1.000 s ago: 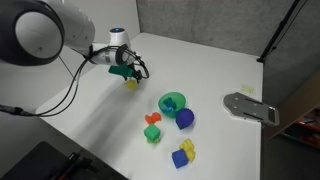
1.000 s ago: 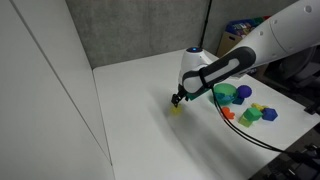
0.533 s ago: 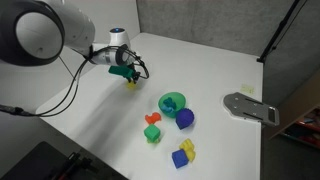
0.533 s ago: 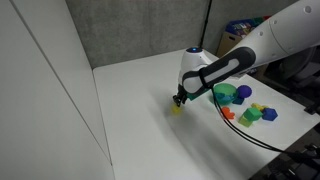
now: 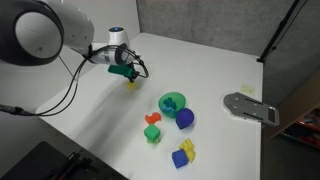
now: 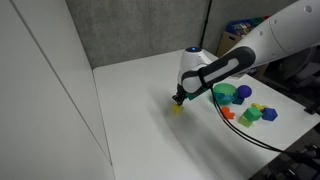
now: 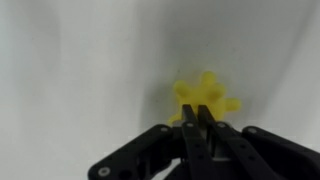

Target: Put the green block on top of the yellow block, move the green bowl to the right, pick up the yellow toy on the left and put it in the green bowl

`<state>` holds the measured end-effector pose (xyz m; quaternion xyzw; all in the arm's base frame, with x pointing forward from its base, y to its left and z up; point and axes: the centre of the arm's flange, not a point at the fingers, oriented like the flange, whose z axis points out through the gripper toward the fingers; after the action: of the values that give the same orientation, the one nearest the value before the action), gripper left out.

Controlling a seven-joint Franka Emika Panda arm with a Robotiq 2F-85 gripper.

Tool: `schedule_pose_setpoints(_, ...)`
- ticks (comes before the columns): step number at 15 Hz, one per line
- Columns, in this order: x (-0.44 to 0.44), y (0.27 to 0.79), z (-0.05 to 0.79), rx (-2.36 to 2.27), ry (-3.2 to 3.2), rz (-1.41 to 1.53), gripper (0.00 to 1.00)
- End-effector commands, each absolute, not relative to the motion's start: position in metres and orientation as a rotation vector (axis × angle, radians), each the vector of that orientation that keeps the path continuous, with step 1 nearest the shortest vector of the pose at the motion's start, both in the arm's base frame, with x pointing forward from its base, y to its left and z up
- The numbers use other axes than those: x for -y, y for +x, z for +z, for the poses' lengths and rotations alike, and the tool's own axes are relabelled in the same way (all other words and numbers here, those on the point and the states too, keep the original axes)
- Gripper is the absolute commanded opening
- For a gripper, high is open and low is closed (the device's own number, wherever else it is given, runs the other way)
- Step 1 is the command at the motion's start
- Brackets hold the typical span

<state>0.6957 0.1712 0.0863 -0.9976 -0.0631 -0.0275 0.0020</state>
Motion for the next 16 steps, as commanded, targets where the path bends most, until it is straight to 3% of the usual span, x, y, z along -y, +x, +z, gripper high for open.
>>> schedule_pose_setpoints(1, -0.167, 0.695, 0.098, 0.211, -3.12, -0.094, 0.03)
schedule_pose_setpoints(16, -0.081, 0.658, 0.211, 0.148, -3.147, -0.15, 0.03)
